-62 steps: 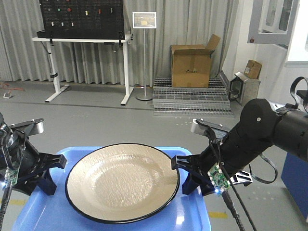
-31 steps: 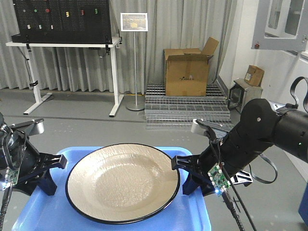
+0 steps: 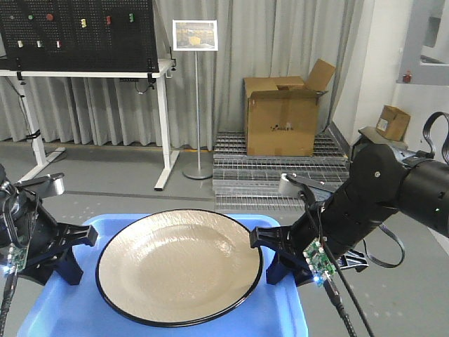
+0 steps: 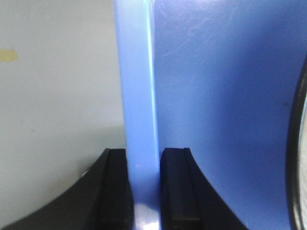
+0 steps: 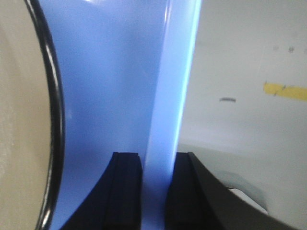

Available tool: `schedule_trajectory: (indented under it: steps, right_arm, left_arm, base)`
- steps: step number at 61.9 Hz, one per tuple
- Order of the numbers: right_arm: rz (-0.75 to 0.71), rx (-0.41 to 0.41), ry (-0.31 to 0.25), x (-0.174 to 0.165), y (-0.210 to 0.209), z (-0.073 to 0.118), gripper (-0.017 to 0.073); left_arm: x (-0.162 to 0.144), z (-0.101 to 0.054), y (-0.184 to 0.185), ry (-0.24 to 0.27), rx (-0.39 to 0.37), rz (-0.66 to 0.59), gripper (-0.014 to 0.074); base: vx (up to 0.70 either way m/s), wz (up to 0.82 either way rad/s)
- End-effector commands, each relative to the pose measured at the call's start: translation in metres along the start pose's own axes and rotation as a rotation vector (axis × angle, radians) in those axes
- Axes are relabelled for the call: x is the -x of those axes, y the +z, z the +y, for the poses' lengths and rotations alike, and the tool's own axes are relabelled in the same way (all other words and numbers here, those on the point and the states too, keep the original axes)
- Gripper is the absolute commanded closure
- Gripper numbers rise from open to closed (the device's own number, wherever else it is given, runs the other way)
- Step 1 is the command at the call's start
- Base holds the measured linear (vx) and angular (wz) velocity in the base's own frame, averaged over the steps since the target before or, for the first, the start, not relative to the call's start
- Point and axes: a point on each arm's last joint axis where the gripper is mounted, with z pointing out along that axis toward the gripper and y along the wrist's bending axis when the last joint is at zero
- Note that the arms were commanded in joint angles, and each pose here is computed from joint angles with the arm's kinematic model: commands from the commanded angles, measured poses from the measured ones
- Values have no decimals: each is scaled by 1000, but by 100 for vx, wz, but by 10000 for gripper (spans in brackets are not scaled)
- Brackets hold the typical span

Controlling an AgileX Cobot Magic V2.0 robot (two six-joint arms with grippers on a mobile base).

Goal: Place disk in tray to left cabinet
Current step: 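Hold the tray with both grippers while the base drives to the cabinet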

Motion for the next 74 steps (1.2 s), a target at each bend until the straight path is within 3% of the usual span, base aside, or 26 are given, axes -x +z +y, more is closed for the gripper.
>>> schedule_trajectory:
  steps: [1,74]
  right_arm:
    - [-119,19,-34,7,-32,8,561]
    - [-119,18,-35,7,-32,8,561]
  left_arm:
    - [-1,-7,-30,19,-4,-98,594]
    - [-1,-7,-30,19,-4,-98,594]
  base:
    - [70,0]
    - [65,-2]
